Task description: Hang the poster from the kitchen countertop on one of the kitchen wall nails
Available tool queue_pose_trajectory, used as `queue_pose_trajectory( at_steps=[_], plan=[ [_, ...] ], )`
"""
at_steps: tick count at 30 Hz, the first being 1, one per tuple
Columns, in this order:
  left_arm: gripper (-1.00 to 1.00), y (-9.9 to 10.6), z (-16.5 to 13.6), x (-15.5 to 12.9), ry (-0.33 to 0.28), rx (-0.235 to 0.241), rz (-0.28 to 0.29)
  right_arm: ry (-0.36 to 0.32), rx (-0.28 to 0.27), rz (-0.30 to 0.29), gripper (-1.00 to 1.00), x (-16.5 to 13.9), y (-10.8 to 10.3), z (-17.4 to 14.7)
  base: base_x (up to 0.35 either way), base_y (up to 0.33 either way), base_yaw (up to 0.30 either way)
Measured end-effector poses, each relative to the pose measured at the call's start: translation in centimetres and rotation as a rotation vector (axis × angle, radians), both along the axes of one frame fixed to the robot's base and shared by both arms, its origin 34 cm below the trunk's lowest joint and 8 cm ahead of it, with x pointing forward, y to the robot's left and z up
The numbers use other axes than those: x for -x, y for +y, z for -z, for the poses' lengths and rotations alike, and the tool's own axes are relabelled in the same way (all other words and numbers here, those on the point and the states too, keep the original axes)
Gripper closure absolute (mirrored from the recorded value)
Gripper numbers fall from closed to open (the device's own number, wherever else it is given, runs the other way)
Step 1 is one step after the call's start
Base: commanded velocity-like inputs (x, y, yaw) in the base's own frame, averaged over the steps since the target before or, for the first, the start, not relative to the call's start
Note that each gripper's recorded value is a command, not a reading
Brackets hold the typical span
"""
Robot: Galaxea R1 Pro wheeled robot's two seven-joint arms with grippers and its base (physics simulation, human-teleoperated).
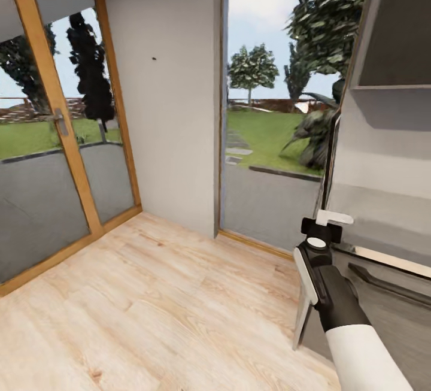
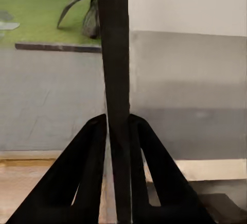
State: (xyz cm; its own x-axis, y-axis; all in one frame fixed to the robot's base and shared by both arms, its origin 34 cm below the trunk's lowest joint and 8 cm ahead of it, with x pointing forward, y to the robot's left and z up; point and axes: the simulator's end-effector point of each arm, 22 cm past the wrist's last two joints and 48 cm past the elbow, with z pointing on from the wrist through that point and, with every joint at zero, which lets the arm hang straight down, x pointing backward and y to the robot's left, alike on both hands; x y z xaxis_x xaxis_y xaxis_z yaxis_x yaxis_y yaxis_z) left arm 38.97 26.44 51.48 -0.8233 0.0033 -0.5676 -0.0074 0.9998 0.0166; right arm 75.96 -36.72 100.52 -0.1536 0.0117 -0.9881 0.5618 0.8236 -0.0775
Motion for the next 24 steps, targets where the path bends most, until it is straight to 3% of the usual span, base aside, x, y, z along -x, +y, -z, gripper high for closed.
queue_pose_trajectory(
  at_steps=[13,15,18,21,24],
  plan=[
    [-1.0,0.0,0.0,0.0,-0.001,0.0,0.0,0.0,0.0,-0.014,1.0,-0.1,0.6,0.0,-0.101,0.271,0.279],
    [-1.0,0.0,0.0,0.0,-0.001,0.0,0.0,-0.006,0.048,-0.104,1.0,-1.0,4.7,-0.7,-0.004,0.284,0.106],
    [-1.0,0.0,0.0,0.0,-0.001,0.0,0.0,-0.006,0.085,-0.157,1.0,-1.3,7.2,-1.0,-0.002,0.173,0.049],
    [-1.0,0.0,0.0,0.0,0.0,0.0,0.0,-0.001,0.088,-0.215,1.0,-1.6,8.9,-0.7,-0.001,0.067,0.019],
    [-1.0,0.0,0.0,0.0,-0.002,0.0,0.0,0.034,0.051,-0.369,1.0,-1.9,12.2,1.8,0.0,0.023,0.007]
  ],
)
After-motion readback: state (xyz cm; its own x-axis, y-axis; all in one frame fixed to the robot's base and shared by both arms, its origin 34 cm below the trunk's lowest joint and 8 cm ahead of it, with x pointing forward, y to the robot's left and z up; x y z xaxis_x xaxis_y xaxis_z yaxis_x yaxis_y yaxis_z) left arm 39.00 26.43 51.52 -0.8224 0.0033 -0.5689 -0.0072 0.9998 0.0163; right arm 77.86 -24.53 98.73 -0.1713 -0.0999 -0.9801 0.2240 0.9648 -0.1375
